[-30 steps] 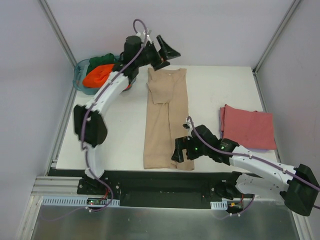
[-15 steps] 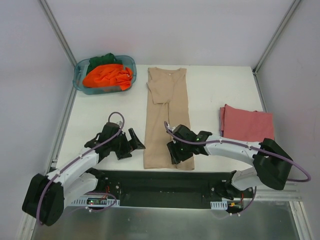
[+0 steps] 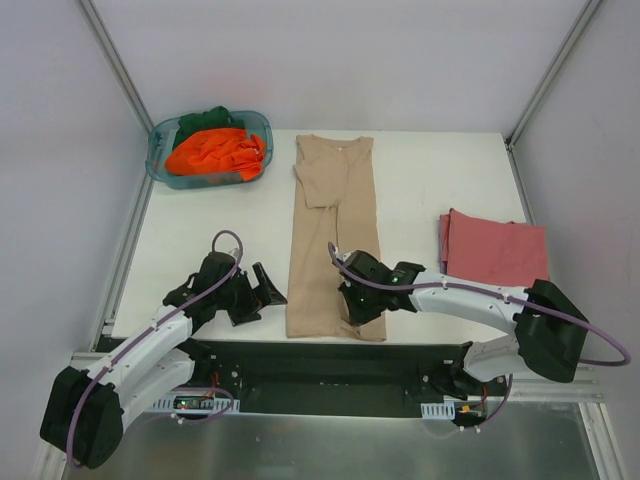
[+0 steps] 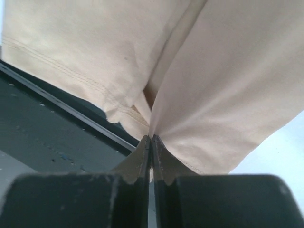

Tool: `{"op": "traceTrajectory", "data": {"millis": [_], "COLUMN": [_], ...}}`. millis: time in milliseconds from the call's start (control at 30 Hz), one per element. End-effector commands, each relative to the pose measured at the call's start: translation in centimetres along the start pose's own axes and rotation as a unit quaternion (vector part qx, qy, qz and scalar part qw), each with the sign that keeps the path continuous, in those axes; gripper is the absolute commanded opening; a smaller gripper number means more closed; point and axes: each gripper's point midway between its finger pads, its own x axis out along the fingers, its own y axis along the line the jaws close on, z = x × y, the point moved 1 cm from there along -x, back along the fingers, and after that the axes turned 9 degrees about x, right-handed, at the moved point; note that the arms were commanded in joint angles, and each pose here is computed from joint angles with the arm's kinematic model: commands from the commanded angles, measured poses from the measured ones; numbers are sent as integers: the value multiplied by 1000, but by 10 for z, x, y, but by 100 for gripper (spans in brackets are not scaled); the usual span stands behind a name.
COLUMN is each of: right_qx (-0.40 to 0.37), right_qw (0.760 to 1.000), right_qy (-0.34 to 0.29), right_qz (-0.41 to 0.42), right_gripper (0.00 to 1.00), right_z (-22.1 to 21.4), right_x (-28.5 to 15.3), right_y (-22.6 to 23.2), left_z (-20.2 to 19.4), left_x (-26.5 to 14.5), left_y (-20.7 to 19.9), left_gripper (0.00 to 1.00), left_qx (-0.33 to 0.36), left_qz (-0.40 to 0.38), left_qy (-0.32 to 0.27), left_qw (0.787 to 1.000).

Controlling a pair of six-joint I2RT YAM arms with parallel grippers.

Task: Fold and stack the t-shirts
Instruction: Rotate the tshirt 90 degrees

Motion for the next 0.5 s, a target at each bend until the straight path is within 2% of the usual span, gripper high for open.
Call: {"op": "traceTrajectory", "data": {"millis": [0, 200, 333, 433, 467], "right_qx": [12, 24, 36, 33, 33], "right_qw": [999, 998, 999, 998, 998], "right_qy": [-30, -7, 9, 20, 21], "right_qz": [24, 53, 34, 52, 50], "right_gripper": [5, 9, 12, 28, 45], "right_z": [17, 14, 9, 5, 4], "right_x": [-27, -11, 13, 27, 29], "right_y": [19, 37, 35, 47, 48], "left_z": [-12, -25, -26, -27, -27], "left_x": [2, 6, 5, 6, 7], "left_y": [3, 10, 8, 9, 10], "left_gripper": [93, 93, 94, 95, 95], "left_qx": [9, -1, 1, 1, 1], "left_qz": [4, 14, 11, 15, 17], "left_qy": [34, 56, 58, 60, 60], "left_qw": [999, 998, 998, 998, 998]}}
